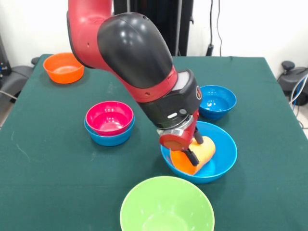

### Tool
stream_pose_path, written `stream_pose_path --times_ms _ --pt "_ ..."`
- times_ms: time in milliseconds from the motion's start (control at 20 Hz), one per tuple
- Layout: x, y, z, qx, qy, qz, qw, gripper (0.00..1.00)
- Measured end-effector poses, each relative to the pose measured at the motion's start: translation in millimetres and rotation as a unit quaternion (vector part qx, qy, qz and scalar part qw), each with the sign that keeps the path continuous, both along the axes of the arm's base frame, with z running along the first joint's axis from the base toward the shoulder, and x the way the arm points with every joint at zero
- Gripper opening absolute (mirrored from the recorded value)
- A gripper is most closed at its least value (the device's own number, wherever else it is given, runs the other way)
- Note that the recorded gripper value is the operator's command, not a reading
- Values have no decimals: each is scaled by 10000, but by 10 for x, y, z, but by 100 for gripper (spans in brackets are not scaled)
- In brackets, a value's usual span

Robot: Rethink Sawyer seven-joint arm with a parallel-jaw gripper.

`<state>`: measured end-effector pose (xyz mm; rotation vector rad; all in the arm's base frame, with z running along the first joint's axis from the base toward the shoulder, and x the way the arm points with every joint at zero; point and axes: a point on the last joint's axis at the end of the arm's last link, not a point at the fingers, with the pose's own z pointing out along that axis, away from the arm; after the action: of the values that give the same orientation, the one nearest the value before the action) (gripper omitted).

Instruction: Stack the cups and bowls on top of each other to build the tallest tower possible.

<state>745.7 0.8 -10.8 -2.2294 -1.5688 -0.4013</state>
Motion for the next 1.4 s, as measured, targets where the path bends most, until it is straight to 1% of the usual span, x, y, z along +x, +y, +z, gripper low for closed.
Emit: stream_pose_path --times_ms 400,450,600,800,900,950,1250,1400 --pt "-1 -195 75 -158 -98 -157 9997 100" --pt "-10 -267 82 -197 -106 -192 9996 100" --pt "-17 -323 102 -229 -113 -202 9995 100" --pt "-38 -484 139 -298 -126 -233 9992 100" --pt "-51 -566 141 -308 -122 -274 9991 100" --pt "-66 -660 132 -308 -112 -339 9989 100" --pt "-95 -877 100 -366 -130 -508 9979 100" --pt "-102 -944 78 -399 -153 -575 9974 100"
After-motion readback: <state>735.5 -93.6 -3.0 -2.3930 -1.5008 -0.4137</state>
